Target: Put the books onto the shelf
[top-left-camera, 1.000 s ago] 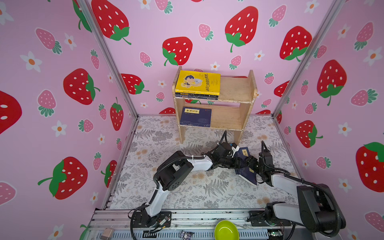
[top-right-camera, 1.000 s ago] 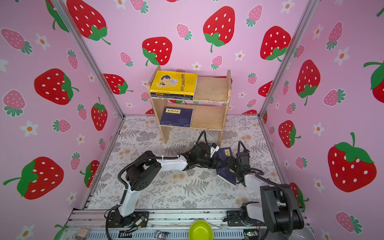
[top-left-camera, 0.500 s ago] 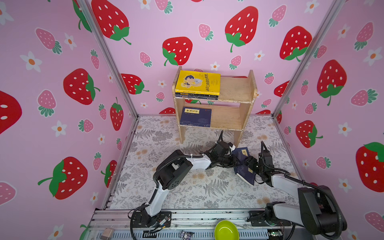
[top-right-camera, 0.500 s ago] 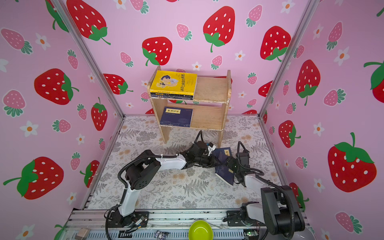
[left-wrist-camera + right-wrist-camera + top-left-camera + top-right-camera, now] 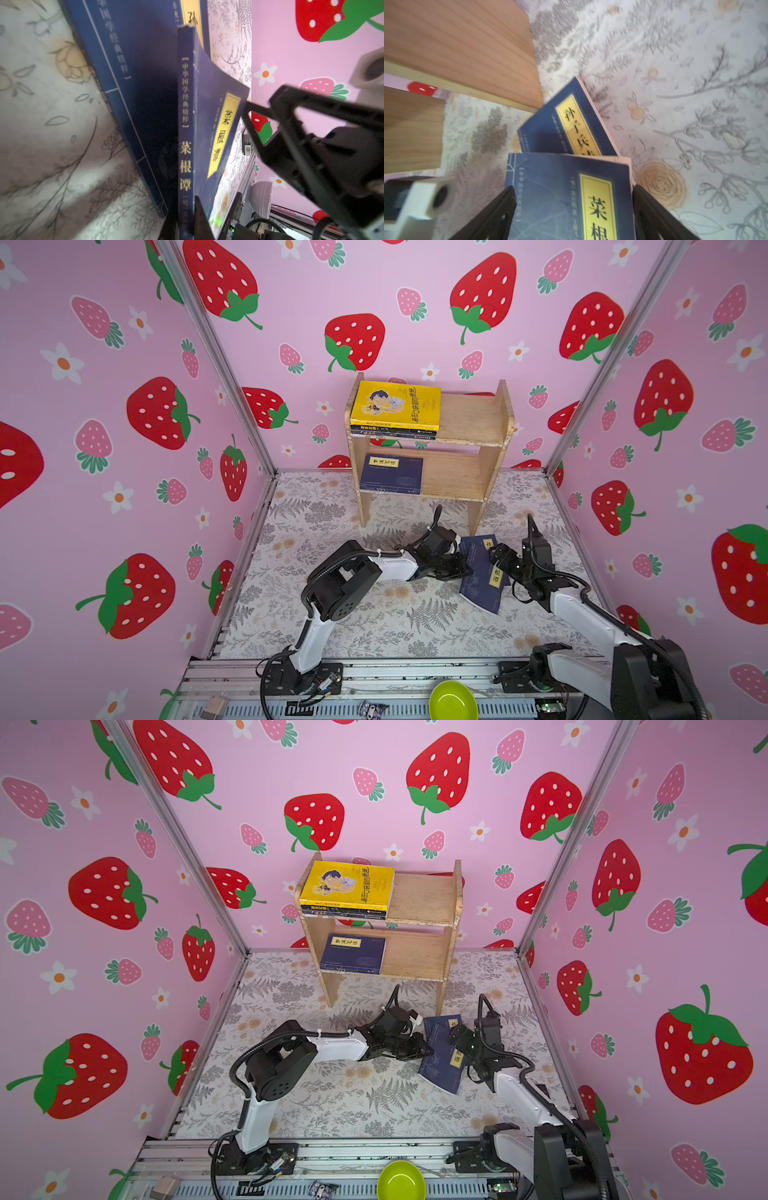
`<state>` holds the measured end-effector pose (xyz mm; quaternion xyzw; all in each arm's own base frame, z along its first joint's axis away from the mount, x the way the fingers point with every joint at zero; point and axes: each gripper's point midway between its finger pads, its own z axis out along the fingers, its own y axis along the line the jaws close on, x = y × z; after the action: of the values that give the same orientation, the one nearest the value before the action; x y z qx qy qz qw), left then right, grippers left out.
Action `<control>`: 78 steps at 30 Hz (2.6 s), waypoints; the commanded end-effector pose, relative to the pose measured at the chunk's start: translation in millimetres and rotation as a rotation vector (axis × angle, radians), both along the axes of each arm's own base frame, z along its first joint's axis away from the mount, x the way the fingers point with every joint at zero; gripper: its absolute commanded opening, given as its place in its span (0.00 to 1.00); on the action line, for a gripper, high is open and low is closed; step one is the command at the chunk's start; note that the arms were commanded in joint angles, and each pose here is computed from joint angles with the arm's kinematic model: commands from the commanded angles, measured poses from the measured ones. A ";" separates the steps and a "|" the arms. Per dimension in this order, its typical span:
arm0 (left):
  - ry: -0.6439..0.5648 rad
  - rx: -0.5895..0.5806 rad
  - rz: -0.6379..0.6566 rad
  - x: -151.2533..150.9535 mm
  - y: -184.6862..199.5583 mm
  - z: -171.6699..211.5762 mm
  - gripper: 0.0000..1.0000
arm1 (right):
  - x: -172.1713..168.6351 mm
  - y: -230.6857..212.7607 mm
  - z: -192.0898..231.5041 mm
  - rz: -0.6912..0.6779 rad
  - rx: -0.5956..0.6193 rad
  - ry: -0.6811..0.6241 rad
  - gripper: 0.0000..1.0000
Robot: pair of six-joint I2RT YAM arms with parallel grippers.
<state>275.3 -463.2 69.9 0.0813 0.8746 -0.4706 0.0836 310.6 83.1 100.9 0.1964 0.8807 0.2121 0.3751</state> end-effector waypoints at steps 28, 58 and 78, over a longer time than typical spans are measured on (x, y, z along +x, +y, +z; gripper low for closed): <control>-0.516 -0.139 0.673 50.9 239.2 273.5 0.00 | -19.1 150.4 204.5 0.548 0.553 -0.496 0.95; -0.583 -0.444 0.983 108.5 244.1 315.6 0.00 | -17.4 271.5 229.5 0.833 0.893 -0.413 0.95; -0.565 -0.428 0.951 92.5 226.4 293.7 0.00 | 6.4 272.5 241.0 0.684 1.023 -0.485 0.32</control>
<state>374.8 -238.9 342.2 -0.2195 0.6712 -0.4898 0.5113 318.2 365.8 319.1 -0.0066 0.5987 0.7399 0.3066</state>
